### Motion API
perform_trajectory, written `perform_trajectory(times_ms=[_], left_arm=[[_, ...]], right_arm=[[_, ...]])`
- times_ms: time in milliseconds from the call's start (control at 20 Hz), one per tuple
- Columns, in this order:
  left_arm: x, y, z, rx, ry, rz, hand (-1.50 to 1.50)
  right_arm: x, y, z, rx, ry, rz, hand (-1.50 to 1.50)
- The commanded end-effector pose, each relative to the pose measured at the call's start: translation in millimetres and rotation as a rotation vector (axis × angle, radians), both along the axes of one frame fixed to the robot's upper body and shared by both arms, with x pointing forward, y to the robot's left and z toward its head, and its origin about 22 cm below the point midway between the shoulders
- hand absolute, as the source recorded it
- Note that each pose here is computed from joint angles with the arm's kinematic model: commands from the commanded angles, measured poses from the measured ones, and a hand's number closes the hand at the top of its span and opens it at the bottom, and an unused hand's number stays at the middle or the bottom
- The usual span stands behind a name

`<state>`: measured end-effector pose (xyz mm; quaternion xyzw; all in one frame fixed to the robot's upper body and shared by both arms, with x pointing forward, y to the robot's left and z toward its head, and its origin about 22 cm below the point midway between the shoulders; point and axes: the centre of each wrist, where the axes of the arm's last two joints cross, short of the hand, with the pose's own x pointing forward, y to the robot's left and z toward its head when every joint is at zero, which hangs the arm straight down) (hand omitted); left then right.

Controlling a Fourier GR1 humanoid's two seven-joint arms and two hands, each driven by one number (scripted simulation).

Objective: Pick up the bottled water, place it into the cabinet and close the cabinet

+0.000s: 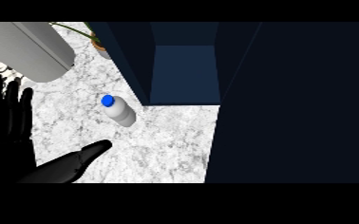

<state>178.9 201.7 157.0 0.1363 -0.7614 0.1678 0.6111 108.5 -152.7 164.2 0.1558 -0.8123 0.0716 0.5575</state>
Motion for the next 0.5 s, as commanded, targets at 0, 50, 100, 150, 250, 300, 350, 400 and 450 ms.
perform_trajectory(times_ms=[0,50,100,150,250,300,350,400,450], left_arm=[[13.3,10,-11,0.011,0.020,-0.017,-1.50],[26.6,2,-20,-0.002,0.040,-0.012,-1.50],[21.2,4,-29,0.006,0.038,-0.018,-1.50],[8.2,11,-23,0.033,0.030,0.000,-1.50],[24.0,20,-36,0.016,0.036,0.000,-1.50],[28.8,5,-32,0.005,0.026,0.011,-1.50],[23.6,-8,-44,0.017,0.039,0.008,-1.50],[31.2,3,-50,0.014,0.068,0.014,-1.50],[34.7,0,-63,0.014,0.035,0.036,-1.50]], right_arm=[[-15,-3,14,-0.071,-0.076,-0.071,-1.50],[-13,0,5,-0.062,-0.082,-0.057,-1.50],[-12,3,20,-0.039,-0.091,-0.068,-1.50],[-21,-12,16,-0.072,-0.084,-0.064,-1.50],[-26,-5,15,-0.062,-0.068,-0.054,-1.50],[-13,-15,13,-0.088,-0.095,-0.058,-1.50],[-11,-2,16,-0.064,-0.090,-0.070,-1.50],[-24,-2,9,-0.084,-0.082,-0.059,-1.50],[-11,0,13,-0.062,-0.103,-0.068,-1.50]])
